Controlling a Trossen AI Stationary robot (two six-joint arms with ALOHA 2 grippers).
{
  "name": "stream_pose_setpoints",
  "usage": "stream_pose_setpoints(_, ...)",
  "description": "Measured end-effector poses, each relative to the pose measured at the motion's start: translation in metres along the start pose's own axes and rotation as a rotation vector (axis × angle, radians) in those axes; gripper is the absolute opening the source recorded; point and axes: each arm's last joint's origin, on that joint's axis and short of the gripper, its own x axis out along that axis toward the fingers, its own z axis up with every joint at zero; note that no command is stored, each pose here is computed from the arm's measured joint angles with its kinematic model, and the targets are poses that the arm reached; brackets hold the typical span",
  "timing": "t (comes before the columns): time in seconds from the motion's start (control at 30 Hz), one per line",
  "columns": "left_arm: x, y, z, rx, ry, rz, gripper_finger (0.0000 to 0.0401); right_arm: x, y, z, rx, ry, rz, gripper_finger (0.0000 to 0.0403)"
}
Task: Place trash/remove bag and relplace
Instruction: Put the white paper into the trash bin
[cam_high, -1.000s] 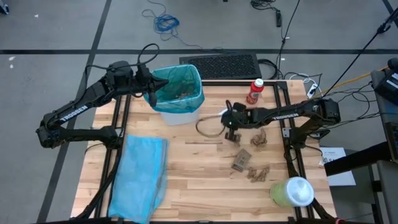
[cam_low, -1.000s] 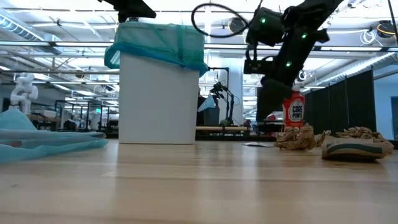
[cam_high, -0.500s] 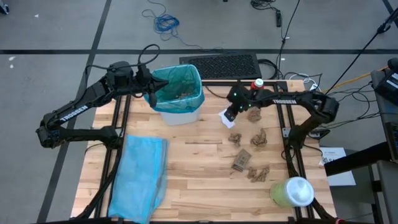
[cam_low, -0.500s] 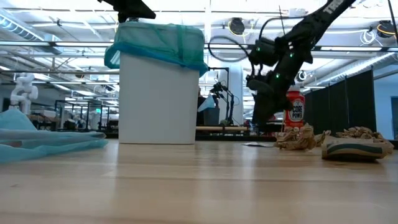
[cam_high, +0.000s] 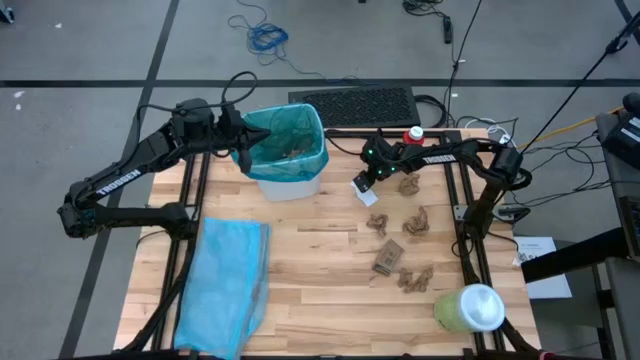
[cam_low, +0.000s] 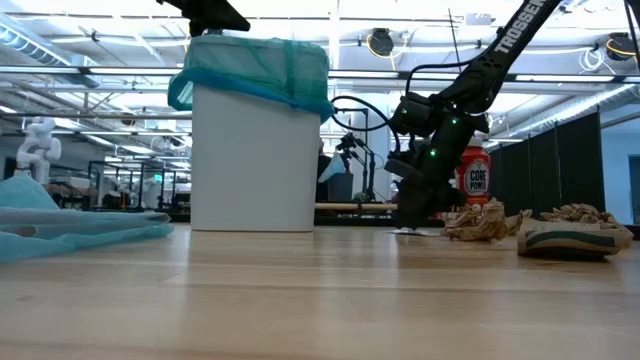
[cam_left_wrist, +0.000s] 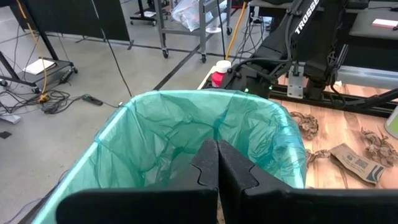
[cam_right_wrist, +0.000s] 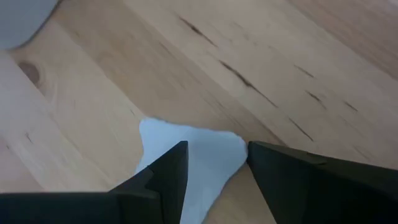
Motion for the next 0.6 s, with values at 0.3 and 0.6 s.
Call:
stream_pose_setpoints(0.3, 0.0, 0.0, -0.001, 0.0, 0.007, -0.001, 0.0, 0.002, 0.001, 0.001, -0.032, -0.021, -0.004, 0.0077)
stream_pose_setpoints(0.6, 0.0, 0.0, -0.002, -0.004, 0.024, -0.003, 0.0, -0.006, 0.011, 0.0, -0.1, -0.038, 0.001, 0.0002)
